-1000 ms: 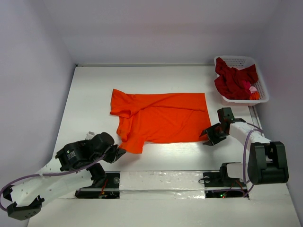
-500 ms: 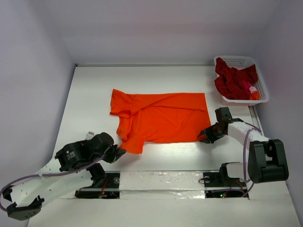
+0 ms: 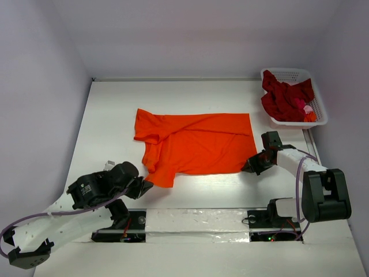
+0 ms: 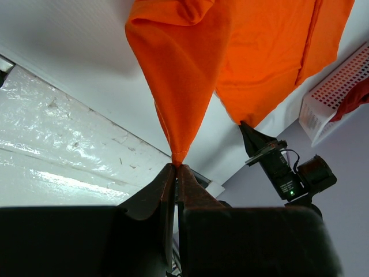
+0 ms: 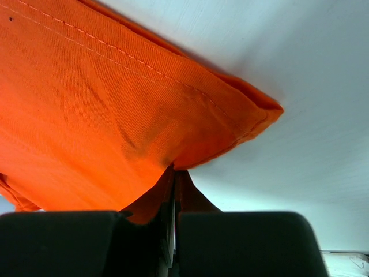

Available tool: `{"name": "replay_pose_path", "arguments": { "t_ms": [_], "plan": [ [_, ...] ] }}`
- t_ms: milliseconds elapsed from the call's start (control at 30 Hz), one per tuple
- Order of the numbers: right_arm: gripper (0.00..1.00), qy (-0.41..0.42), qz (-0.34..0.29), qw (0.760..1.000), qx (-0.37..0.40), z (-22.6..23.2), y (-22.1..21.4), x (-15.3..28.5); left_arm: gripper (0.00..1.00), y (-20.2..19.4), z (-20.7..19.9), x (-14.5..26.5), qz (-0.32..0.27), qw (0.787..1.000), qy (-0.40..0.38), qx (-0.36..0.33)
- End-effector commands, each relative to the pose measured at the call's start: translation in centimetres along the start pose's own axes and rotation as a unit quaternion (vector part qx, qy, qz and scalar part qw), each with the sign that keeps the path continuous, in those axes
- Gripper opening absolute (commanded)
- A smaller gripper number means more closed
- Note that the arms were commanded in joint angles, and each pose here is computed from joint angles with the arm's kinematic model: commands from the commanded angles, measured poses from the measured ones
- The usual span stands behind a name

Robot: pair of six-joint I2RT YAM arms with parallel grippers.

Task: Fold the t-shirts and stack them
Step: Grap the side of the flattened tshirt closest away from the robot with both arms

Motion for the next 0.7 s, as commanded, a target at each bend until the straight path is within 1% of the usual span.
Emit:
{"name": "replay_pose_path", "arguments": {
  "t_ms": [0, 367, 667],
  "plan": [
    [0.01, 0.005, 0.002, 1.0, 0.01, 0.2, -0.4, 0.1, 0.0, 0.6, -1.4, 1.2, -0.009, 0.995, -0.022, 0.094],
    [0.0, 0.02, 0.009, 0.999, 0.03, 1.9, -0.7, 1.8, 0.0, 1.1, -2.9, 2.1, -0.028, 0.993, -0.044, 0.104],
    [0.0, 0.029, 0.006, 0.999, 0.038, 3.2, -0.8, 2.9, 0.0, 1.4, -3.3, 2.4, -0.039, 0.992, -0.051, 0.109]
  ]
}}
Point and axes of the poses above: each gripper's point midway between its finger pads, its own x axis back along the fingers, its own z axis along the line the jaws close on, y = z × x, the point moved 7 cm from there along x, back along the fingers, and after that the axes turned 11 degrees about -x, right-handed, at the moved point
